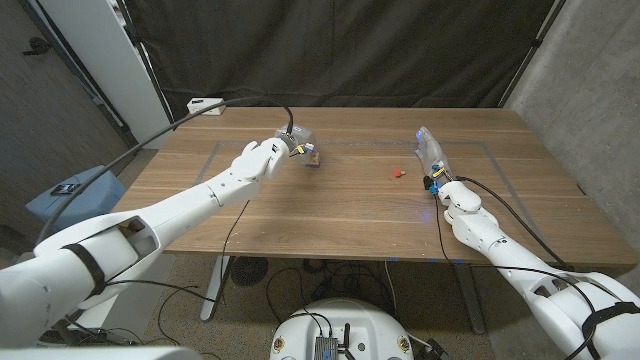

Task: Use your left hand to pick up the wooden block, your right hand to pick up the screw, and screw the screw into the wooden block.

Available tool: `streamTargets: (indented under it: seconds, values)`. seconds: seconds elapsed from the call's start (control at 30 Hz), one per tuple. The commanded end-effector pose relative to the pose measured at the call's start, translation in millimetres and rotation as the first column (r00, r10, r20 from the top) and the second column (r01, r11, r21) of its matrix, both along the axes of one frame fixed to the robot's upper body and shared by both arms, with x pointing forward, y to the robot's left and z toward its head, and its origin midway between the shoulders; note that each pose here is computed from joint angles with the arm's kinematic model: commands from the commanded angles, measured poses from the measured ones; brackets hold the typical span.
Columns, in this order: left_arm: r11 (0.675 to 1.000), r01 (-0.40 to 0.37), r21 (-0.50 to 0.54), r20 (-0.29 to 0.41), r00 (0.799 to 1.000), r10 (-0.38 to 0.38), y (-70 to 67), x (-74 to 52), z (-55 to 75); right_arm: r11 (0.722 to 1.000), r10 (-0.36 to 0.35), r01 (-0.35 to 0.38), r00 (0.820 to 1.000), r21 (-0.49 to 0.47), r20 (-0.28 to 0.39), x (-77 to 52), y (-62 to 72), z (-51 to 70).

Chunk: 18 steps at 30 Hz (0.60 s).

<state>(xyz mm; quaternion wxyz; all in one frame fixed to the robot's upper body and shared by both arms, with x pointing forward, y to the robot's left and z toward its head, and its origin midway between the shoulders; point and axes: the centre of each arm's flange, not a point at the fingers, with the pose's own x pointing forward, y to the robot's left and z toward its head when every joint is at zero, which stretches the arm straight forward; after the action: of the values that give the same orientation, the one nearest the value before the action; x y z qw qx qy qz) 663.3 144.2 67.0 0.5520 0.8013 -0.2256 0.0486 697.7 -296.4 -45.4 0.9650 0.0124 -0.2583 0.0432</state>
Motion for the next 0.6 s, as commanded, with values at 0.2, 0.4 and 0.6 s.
streamTargets:
  seconds: [0.2,0.4,0.6]
  values:
    - [0.977,0.053,-0.208,0.032,0.998,-0.048,1.3,-13.2,3.8,0.999,0.002,-0.002,1.000,-0.034,0.013,-4.4,-0.1,4.9]
    - [0.958,0.082,-0.277,0.037,0.997,-0.074,0.0,-17.2,3.2,0.999,0.000,0.001,1.000,-0.046,0.024,-8.4,0.0,8.0]
    - [0.923,0.105,-0.370,0.035,0.994,-0.099,0.4,-18.7,2.5,0.998,0.000,0.002,0.999,-0.062,0.034,-11.7,0.3,11.9]
